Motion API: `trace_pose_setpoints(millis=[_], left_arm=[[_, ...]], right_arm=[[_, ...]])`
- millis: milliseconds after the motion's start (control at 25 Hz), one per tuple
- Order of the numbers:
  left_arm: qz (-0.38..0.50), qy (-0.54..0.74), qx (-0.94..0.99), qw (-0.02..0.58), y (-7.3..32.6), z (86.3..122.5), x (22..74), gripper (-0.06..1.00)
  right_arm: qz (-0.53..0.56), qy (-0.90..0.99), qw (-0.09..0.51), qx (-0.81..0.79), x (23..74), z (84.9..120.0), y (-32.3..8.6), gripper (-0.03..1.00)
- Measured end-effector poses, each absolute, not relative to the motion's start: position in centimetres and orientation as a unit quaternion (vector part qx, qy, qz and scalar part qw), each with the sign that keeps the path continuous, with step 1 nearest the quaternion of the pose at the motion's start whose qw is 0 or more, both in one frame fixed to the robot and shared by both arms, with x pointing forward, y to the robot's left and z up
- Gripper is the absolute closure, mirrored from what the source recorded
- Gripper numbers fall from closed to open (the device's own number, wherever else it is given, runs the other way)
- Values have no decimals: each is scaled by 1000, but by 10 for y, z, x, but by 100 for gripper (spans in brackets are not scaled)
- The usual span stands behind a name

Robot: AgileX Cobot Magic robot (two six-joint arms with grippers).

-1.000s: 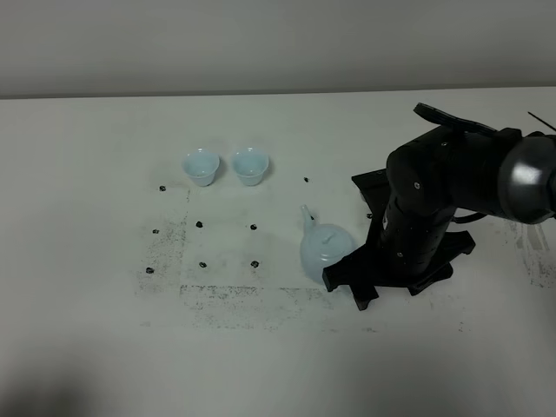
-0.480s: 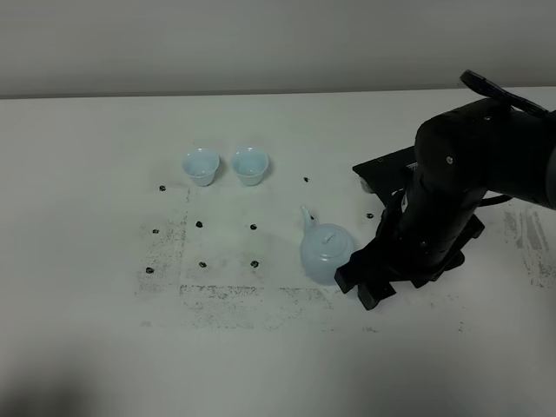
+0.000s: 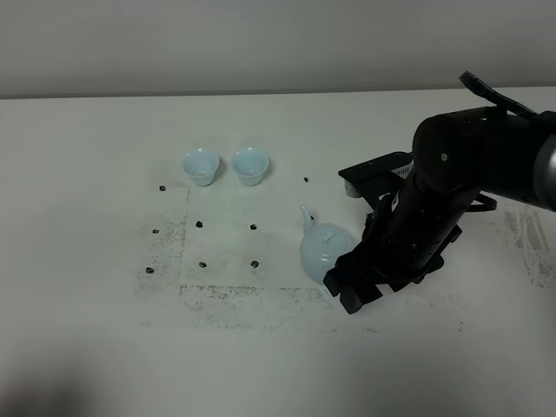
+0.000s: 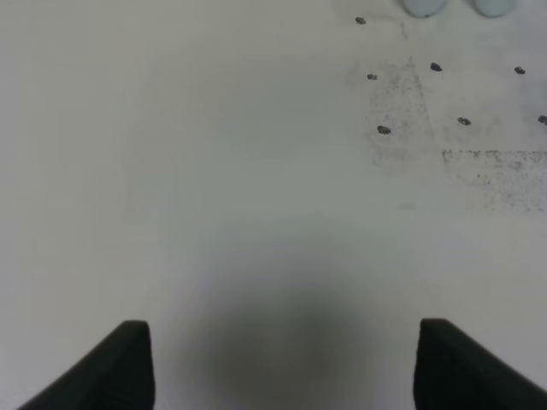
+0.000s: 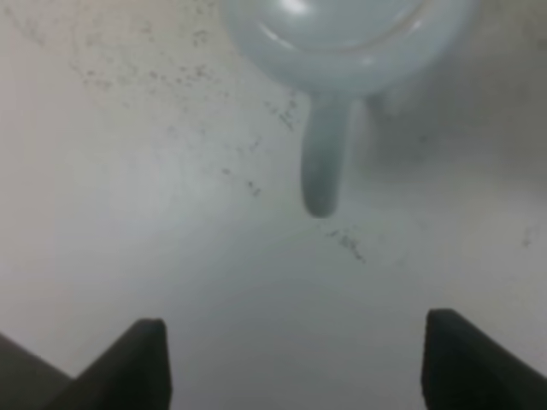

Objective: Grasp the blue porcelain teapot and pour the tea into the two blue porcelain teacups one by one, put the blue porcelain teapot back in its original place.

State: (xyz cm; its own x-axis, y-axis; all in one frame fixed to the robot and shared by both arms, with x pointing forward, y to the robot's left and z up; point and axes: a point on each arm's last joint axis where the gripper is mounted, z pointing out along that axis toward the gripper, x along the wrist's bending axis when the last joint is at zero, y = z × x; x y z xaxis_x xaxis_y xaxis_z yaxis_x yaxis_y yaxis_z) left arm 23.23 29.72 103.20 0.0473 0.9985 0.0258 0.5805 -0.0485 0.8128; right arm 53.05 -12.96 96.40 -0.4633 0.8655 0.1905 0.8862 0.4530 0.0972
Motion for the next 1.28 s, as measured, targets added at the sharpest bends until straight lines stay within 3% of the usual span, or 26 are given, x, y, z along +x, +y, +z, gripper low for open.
trace_pose_setpoints(millis=[1280], left_arm=[[324, 610, 648, 323, 297, 1032, 232, 34]], right_arm=[[-96, -850, -3, -518, 563, 933, -123, 38]])
